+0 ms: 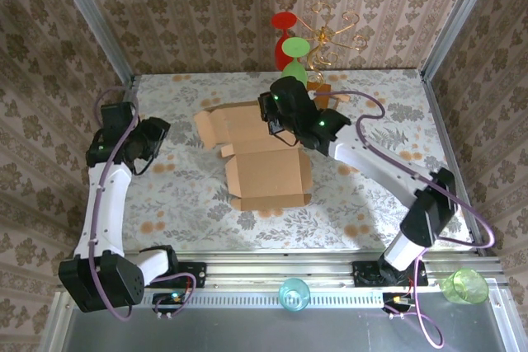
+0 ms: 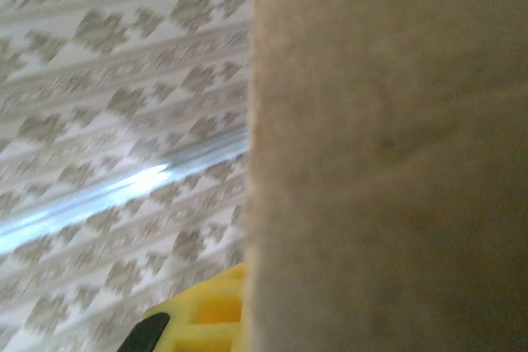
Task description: Fold the paper box
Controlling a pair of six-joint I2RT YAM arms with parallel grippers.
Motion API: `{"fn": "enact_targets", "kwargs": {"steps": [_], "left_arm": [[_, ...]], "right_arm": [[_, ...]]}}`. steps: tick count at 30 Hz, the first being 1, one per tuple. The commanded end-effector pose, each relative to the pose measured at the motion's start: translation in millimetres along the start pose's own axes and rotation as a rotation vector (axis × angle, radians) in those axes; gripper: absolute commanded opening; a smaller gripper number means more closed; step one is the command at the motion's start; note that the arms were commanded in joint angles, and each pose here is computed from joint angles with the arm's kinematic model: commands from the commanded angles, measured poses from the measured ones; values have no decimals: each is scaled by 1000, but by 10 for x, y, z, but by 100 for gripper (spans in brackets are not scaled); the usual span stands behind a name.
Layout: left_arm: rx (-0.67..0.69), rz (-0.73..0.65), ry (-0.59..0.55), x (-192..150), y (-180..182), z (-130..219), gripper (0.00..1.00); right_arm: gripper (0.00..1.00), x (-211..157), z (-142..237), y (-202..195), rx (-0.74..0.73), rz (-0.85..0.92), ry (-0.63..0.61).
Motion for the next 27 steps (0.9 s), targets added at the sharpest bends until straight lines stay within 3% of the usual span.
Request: {"fn": "enact_targets", "kwargs": {"steps": [1, 6, 12, 21, 27], "left_arm": [[-59, -99, 28, -117, -226, 241, 47], [-190, -172, 121, -421, -594, 204, 47], [-283, -219, 221, -778, -919, -108, 47], [-227, -260, 305, -1015, -913, -663, 46], [-209, -267, 341, -1147, -883, -831, 46]], "right_arm": [[0, 91, -128, 13, 29, -69, 11], [0, 145, -361, -294, 25, -98, 32], [0, 160, -466, -571, 6, -106, 61], [0, 201, -571, -801, -2, -123, 86], [0, 226, -591, -861, -6, -124, 91]]}}
Point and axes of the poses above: each hand's point on the last joint's axis, 136 mm out from that joint toward the fingers, its own z axis back along the fingers, its own y axis along the line the jaws close on, x = y × z, the point moved 1 cm from there along z, back along the fingers, and after that the axes turned 7 degrees about z, right-handed, at the moved point
